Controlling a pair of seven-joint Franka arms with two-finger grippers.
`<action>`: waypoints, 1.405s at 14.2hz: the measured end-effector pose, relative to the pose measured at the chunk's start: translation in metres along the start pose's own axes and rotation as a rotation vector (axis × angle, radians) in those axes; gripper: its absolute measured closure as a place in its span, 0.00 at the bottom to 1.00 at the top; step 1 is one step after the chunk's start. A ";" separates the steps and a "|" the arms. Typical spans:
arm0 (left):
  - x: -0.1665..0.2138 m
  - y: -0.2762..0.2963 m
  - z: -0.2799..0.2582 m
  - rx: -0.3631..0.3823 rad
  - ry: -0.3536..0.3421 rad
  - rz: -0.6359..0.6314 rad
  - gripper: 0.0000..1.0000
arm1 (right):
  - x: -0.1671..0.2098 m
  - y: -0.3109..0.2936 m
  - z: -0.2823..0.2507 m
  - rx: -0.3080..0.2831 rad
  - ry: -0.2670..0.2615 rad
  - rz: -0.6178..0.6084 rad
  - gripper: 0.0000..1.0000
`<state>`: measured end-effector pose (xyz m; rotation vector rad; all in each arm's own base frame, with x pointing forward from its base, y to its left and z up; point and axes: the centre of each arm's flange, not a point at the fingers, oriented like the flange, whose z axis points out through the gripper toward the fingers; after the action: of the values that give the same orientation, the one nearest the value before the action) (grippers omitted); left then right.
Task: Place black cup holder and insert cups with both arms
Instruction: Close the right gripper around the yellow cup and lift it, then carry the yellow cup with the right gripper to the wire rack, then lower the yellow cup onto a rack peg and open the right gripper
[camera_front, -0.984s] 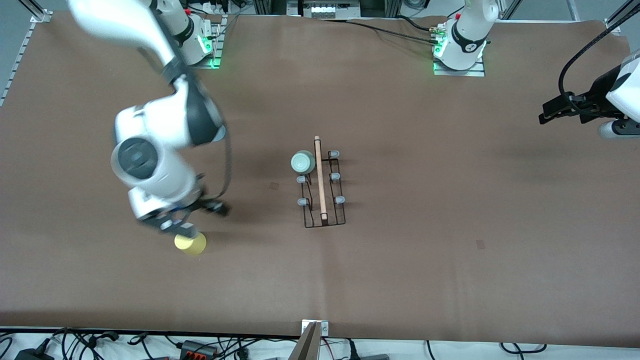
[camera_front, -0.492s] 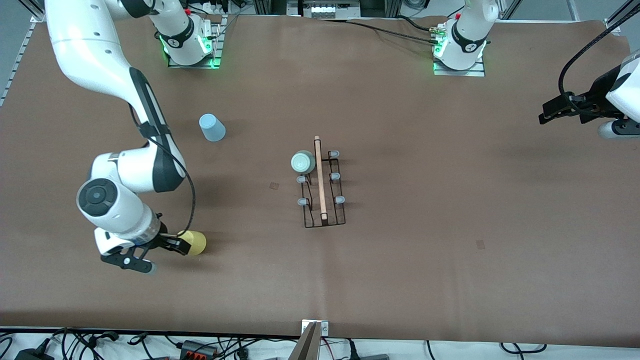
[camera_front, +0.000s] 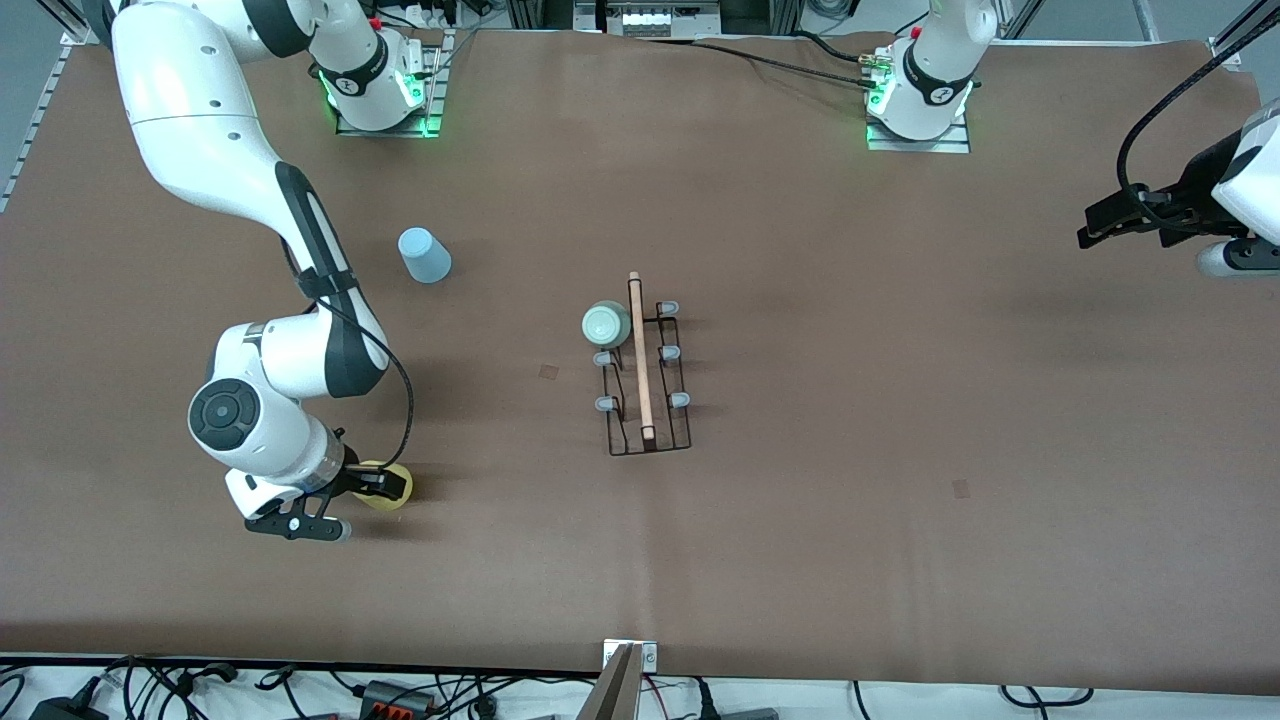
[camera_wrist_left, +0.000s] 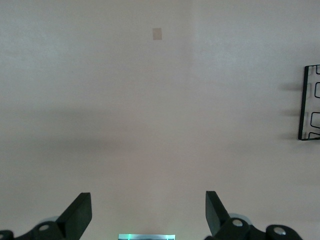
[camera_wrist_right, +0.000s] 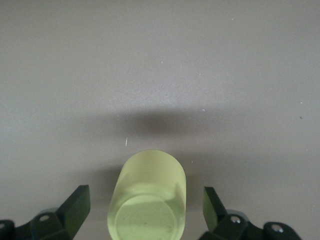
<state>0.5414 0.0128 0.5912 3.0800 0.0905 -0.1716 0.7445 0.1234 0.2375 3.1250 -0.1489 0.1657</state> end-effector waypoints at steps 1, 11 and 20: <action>0.000 0.000 0.000 0.000 0.000 0.000 0.00 | -0.001 0.000 0.006 0.001 -0.009 -0.001 0.07; 0.000 0.000 0.000 0.000 0.000 0.000 0.00 | -0.006 -0.111 -0.140 0.135 -0.058 -0.151 0.33; 0.000 0.000 0.000 0.000 0.000 0.000 0.00 | -0.082 -0.272 -0.161 0.208 0.034 -0.220 0.33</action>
<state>0.5416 0.0130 0.5910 3.0799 0.0911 -0.1722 0.6727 0.4045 0.3876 3.3096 0.2274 0.2455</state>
